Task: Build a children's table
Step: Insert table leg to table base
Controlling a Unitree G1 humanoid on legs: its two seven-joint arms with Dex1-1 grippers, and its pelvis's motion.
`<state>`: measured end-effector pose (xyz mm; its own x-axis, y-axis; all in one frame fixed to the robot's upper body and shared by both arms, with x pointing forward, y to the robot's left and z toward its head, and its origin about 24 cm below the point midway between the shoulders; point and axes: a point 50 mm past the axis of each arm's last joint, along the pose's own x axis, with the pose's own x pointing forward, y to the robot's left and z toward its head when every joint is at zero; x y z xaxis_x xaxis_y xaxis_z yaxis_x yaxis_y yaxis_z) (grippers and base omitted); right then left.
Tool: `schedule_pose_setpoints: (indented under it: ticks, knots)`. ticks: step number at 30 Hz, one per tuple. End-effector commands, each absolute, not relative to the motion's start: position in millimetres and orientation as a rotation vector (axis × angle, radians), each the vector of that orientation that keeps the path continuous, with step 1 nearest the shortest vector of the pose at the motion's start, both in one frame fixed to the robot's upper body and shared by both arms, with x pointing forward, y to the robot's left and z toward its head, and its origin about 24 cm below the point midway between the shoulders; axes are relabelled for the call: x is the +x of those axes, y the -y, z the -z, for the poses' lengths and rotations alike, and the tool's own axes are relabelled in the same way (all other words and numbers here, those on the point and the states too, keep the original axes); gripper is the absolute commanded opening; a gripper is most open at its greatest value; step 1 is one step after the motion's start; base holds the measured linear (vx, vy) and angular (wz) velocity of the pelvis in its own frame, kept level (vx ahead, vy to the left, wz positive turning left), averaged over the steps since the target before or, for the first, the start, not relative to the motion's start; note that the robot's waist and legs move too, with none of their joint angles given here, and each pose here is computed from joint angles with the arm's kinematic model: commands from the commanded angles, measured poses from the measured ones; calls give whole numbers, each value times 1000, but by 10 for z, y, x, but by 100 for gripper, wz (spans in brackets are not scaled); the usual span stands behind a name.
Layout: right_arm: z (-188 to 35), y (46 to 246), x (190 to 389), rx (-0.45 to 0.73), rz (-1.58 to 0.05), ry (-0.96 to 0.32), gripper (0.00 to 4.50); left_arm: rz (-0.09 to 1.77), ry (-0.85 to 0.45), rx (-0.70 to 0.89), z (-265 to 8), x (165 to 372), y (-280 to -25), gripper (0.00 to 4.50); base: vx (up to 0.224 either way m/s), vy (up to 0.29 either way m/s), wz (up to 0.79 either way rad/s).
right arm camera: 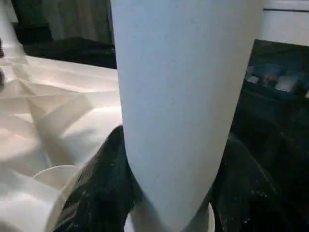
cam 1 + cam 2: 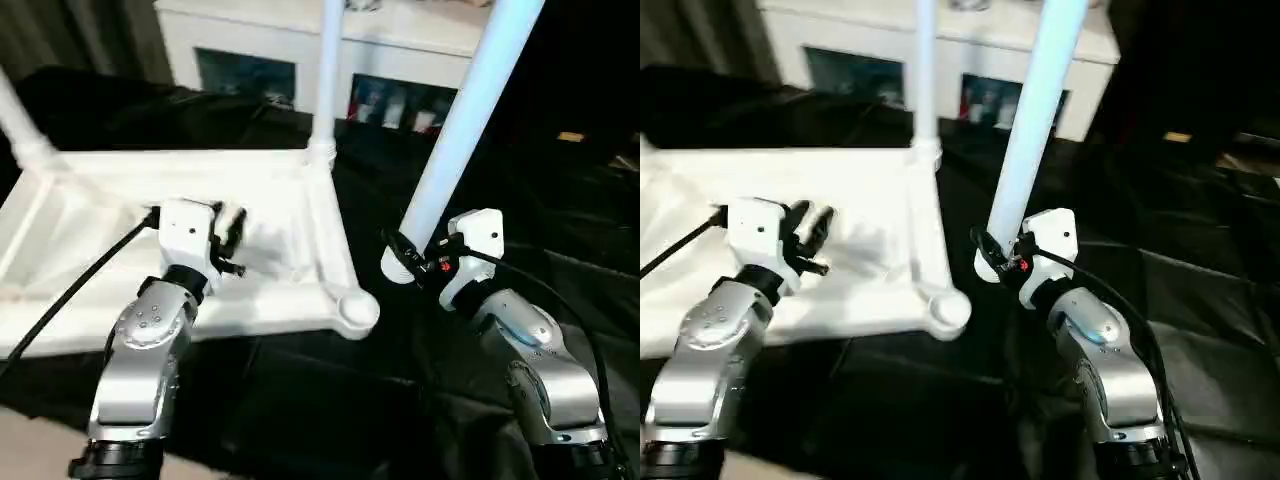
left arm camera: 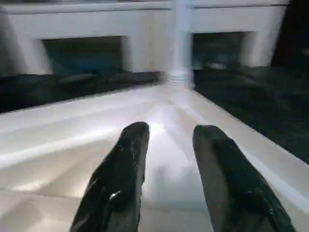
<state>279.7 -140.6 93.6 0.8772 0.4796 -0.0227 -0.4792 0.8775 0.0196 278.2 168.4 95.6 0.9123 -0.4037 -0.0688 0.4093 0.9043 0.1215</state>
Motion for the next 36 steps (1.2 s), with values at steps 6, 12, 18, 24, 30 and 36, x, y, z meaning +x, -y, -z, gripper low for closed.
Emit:
schedule_pose_setpoints:
  ticks: [6, 12, 18, 24, 30, 36]
  knots:
    - [-999, 1466, 2813, 12, -524, 4, 186, 864, -267, 201, -775, 2649, -1620, 240, -103, -41, 3]
    - [-1043, 1478, 2799, 1, -622, 10, 186, 1050, -356, 285, -787, 2787, -1700, 284, -49, -8, 0]
    - [-1031, 1490, 2781, -7, -670, -7, 186, 1133, -376, 452, -761, 2998, -1637, 331, 0, 0, 0]
    - [-1016, 1506, 2746, -12, -701, -26, 186, 1252, -462, 541, -763, 3129, -1625, 331, 9, 3, 1]
    - [-1006, 1513, 2731, -18, -704, -30, 186, 1230, -478, 605, -716, 3291, -1586, 293, 0, 0, 0]
    - [-993, 1516, 2711, -18, -701, -35, 186, 1272, -570, 609, -659, 3321, -1598, 259, 0, 0, 0]
